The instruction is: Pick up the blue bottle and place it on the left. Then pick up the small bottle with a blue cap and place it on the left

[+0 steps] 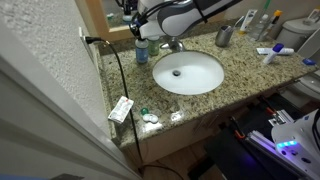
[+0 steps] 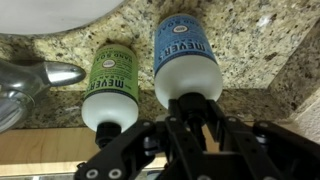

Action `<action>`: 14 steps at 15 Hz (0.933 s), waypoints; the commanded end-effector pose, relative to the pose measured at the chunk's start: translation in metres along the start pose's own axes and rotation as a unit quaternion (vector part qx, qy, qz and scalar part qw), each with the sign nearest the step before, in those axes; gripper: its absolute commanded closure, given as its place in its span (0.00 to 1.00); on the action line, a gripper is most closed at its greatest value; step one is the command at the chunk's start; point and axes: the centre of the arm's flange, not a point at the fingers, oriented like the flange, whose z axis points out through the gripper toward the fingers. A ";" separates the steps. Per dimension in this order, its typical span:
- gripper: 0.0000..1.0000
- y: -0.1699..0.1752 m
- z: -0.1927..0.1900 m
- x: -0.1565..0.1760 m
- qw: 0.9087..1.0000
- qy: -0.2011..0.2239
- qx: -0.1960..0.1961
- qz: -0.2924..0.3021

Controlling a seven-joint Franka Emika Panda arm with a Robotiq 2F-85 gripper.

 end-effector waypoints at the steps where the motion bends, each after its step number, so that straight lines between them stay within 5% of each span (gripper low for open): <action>1: 0.92 -0.003 0.010 0.006 1.000 0.020 -0.009 -0.002; 4: 0.92 0.001 0.011 0.010 1.000 0.016 -0.013 -0.006; 5: 0.62 0.002 0.011 0.010 1.000 0.014 -0.011 -0.003; 6: 0.44 0.003 0.010 0.011 1.000 0.017 -0.012 0.001; 12: 0.02 0.012 -0.070 0.030 0.999 -0.017 0.014 -0.035; 14: 0.00 0.025 -0.116 0.032 0.996 -0.055 0.017 -0.061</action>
